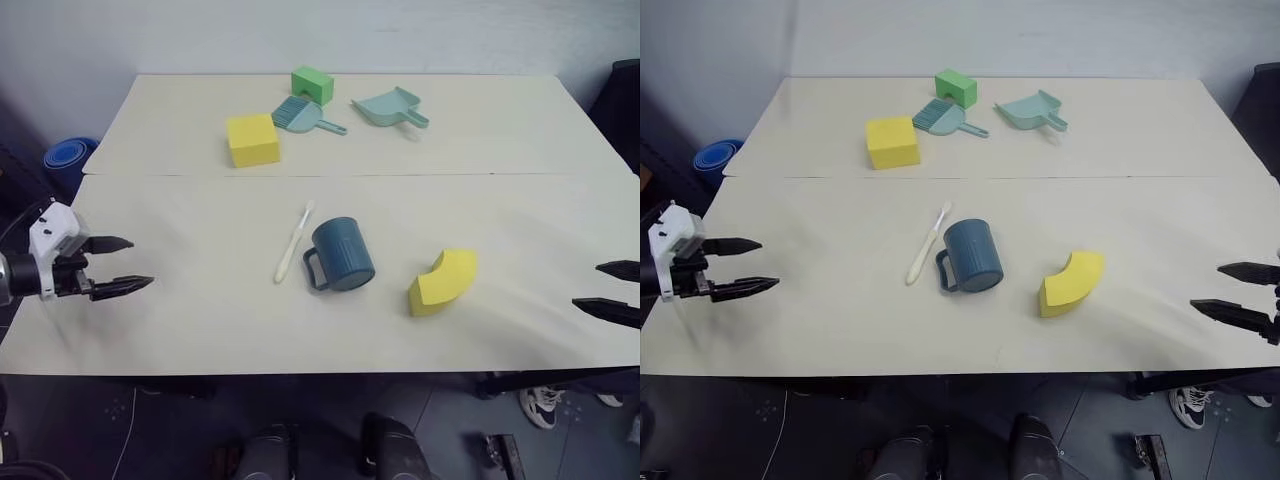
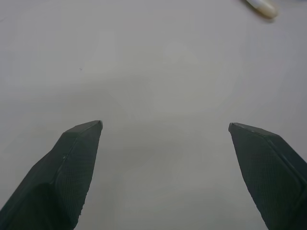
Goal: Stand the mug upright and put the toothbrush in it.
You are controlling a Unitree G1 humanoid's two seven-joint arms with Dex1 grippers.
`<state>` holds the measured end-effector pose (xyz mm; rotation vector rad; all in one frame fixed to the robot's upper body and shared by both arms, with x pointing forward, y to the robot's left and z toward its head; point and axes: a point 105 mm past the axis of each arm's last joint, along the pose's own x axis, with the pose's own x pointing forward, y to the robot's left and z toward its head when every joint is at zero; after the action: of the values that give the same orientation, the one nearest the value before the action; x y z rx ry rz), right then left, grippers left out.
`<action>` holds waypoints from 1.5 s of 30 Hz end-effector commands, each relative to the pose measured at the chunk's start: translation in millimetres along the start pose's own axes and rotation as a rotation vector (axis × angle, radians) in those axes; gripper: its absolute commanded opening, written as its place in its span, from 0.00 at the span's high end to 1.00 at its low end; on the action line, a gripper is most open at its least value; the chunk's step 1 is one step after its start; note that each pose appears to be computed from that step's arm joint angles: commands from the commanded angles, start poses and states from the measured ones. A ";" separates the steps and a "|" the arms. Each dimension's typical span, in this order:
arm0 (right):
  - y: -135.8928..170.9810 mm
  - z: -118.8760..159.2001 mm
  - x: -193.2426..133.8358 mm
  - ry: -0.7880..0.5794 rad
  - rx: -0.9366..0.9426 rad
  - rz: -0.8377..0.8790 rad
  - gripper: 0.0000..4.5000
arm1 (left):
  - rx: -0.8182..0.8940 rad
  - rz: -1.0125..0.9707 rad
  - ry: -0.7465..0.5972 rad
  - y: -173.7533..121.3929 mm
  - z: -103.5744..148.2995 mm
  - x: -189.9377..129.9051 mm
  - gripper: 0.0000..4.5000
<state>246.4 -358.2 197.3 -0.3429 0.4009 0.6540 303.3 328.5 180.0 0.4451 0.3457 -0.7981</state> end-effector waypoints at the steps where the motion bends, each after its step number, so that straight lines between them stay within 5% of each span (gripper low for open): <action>1: 1.9 8.3 -1.0 0.006 -0.057 0.011 0.00 | 0.039 0.001 -0.011 2.3 7.3 -1.5 0.00; 18: 12.9 22.2 15.6 -0.030 -0.161 0.005 0.00 | 0.037 -0.103 -0.124 -10.1 40.0 25.1 0.00; 25: 57.6 43.3 56.9 -0.045 -0.542 0.041 0.00 | 0.171 -0.512 -0.229 -95.1 112.4 39.0 0.00; 29: 74.5 40.1 78.9 -0.048 -0.696 0.058 0.00 | 0.237 -0.655 -0.237 -125.0 127.9 45.1 0.00; 40: 92.0 30.8 136.0 -0.080 -0.828 0.123 0.00 | 0.348 -0.766 -0.296 -148.2 156.6 71.6 0.00; 44: 91.8 24.9 143.0 -0.064 -0.840 0.147 0.33 | 0.362 -0.752 -0.310 -148.9 160.8 76.1 0.00; 45: 91.0 25.2 142.2 -0.062 -0.839 0.145 0.34 | 0.358 -0.753 -0.318 -149.4 162.3 75.0 0.00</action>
<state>297.0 -203.6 141.4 -1.0829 0.0498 0.9553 261.8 109.8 237.6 0.4957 0.0974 -1.6709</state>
